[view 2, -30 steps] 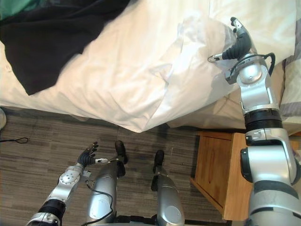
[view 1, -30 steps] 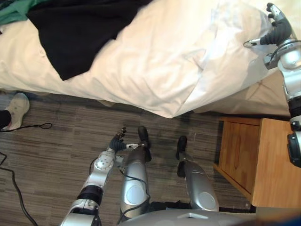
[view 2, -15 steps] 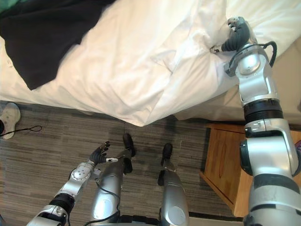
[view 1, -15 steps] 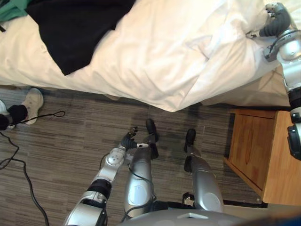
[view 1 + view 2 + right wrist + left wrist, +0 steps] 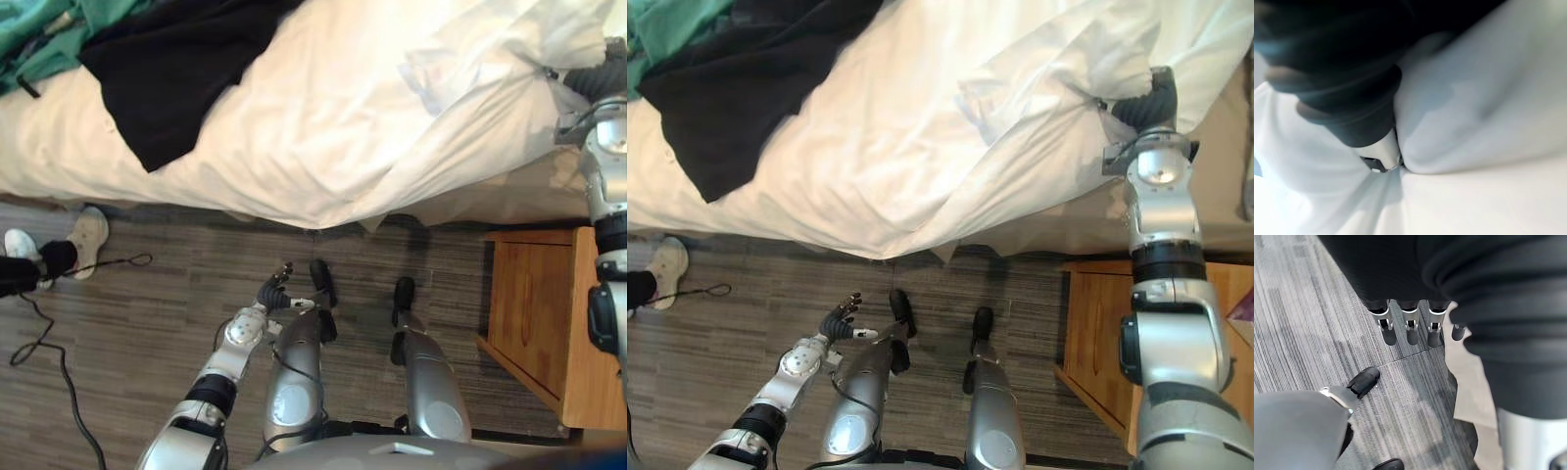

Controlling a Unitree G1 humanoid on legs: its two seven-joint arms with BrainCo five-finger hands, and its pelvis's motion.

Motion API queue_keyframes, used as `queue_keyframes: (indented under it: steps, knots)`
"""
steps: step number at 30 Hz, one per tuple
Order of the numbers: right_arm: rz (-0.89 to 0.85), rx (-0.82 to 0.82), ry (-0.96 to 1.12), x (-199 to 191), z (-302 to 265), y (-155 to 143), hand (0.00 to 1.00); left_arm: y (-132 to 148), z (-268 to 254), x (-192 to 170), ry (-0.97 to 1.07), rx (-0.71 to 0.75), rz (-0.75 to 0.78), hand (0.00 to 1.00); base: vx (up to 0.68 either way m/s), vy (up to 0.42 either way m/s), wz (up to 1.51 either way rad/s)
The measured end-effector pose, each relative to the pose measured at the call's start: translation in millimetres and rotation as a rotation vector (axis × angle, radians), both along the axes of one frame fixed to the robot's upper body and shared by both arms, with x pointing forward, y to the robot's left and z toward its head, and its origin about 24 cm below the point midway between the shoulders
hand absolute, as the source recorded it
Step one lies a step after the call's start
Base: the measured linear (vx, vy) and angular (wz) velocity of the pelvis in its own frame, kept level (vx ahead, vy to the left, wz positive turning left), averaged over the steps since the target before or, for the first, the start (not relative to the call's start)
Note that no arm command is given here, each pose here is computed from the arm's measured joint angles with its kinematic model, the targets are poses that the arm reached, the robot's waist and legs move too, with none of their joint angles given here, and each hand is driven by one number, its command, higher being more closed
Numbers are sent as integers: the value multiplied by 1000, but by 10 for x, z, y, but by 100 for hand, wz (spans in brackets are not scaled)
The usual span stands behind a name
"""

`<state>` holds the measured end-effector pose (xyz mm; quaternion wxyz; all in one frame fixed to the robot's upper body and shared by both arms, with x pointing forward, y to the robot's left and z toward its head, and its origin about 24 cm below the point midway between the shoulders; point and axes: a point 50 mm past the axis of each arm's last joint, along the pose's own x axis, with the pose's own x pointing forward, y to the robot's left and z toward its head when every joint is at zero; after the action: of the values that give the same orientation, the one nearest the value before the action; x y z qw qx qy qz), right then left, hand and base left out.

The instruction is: Tidy the bed and pick cloth on bed and put in laundry

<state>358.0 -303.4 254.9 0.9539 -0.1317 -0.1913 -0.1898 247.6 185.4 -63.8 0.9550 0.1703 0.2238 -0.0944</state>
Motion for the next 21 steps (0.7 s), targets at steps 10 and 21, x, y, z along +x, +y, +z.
queue_keyframes:
  steps: [10,21]
  knots:
    - [100,344,-184,-514,-628,-124,0,164,-167,-267,66,26,58,0,14,-17,-29]
    - [-64,616,-122,-1113,-1664,-203,0,191,-392,-630,138,8,123,0,56,21,-16]
